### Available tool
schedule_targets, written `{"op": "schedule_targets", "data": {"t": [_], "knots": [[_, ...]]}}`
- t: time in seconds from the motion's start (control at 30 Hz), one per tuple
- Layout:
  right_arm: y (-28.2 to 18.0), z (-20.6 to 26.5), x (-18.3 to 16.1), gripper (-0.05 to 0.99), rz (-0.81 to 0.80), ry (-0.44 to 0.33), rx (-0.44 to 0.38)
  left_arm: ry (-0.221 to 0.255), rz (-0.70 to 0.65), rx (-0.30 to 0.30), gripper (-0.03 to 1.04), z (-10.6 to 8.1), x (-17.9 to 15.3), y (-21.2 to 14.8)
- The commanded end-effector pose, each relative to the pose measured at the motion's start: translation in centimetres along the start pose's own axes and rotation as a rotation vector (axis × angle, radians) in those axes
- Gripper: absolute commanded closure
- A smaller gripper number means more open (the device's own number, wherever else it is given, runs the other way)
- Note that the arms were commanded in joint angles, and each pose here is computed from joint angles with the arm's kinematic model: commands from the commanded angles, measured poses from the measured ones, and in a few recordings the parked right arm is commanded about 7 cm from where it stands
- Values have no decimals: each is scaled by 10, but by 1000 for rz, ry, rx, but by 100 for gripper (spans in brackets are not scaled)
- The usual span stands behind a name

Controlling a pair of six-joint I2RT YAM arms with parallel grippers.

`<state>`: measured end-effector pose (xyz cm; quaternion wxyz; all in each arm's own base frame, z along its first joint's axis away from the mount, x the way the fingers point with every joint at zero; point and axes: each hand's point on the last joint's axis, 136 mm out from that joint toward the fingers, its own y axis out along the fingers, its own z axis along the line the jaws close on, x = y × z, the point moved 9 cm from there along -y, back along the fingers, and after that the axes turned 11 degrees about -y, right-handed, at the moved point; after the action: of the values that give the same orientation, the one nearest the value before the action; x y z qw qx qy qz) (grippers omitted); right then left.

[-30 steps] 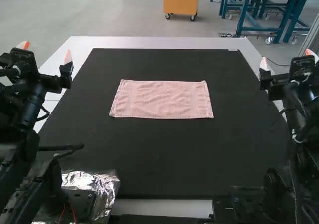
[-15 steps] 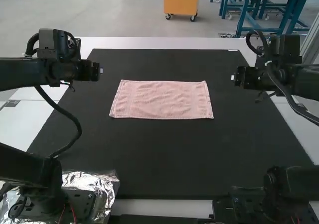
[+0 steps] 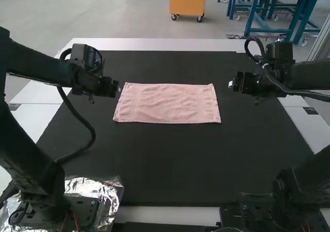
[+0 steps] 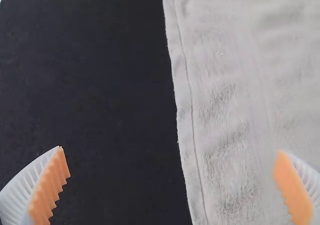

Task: Fold the towel.

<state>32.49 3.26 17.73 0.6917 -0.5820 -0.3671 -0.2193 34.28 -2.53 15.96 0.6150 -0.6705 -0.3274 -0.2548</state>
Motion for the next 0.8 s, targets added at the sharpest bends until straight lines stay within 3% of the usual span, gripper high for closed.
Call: {"op": "schedule_targets", "data": {"t": [0.0,0.77], "knots": [[19,6,0,3,29,-15,41,-15,-32,17,5,-1,13,9],[131,11,13,3,75,-162,68,-20,6,38,5,-3,26,100]]}}
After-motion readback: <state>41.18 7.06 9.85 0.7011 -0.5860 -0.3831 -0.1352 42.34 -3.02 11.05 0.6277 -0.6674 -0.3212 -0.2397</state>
